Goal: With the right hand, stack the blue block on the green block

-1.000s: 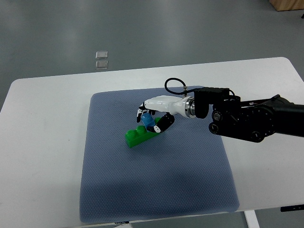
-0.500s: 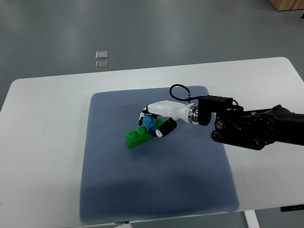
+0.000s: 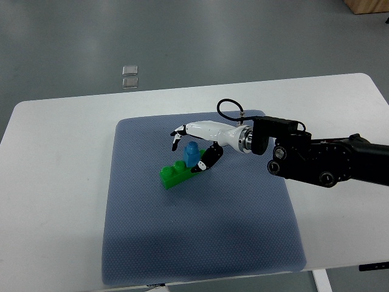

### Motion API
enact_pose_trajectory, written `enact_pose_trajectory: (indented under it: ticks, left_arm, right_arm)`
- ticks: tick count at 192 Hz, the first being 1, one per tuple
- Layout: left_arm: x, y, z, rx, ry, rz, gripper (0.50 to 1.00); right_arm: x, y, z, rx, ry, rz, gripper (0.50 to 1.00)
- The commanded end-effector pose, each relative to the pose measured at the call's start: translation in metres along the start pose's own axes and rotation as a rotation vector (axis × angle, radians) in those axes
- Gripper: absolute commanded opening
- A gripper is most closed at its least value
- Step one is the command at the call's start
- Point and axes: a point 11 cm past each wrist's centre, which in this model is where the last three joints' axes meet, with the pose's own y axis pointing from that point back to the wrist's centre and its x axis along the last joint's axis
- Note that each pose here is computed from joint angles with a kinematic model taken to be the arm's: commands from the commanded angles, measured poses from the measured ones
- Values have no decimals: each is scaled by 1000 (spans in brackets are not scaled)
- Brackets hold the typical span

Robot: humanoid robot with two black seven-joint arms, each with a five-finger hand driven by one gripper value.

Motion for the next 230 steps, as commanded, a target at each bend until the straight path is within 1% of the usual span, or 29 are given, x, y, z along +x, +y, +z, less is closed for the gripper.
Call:
enact_pose_trajectory:
  ticks: [1,61,102,103,143,160,184,206,221,230]
  left_arm:
    - [0,0,0,0,0,0,1000]
    - [0,0,0,0,0,0,1000]
    - [0,0,0,0,0,0,1000]
    - [0,0,0,0,0,0,1000]
    - [0,0,0,0,0,0,1000]
    - [0,0,0,2,0,0,1000]
    - [0,0,-1,1,0,-1,1000]
    - [-1,0,-1,1,0,-3,1000]
    - [-1,0,0,2,-2,-3,1000]
    - [-1,0,0,2,-2,-3,1000]
  right_arm:
    - [2,0,-1,3,-2,6,901]
    - [31,4,-6,19,-55,42,901]
    - [43,9,-9,34,-131,10,899]
    - [50,11,-12,49,-174,8,901]
    - [86,19,-22,139,-441,78,901]
    - [97,20,-17,162,-577,146,901]
    - [115,32,14,188,-864,301,901]
    - [115,31,33,238,-1129,403,901]
    - [109,32,56,248,-1308,490,905]
    - [109,32,56,248,-1308,490,905]
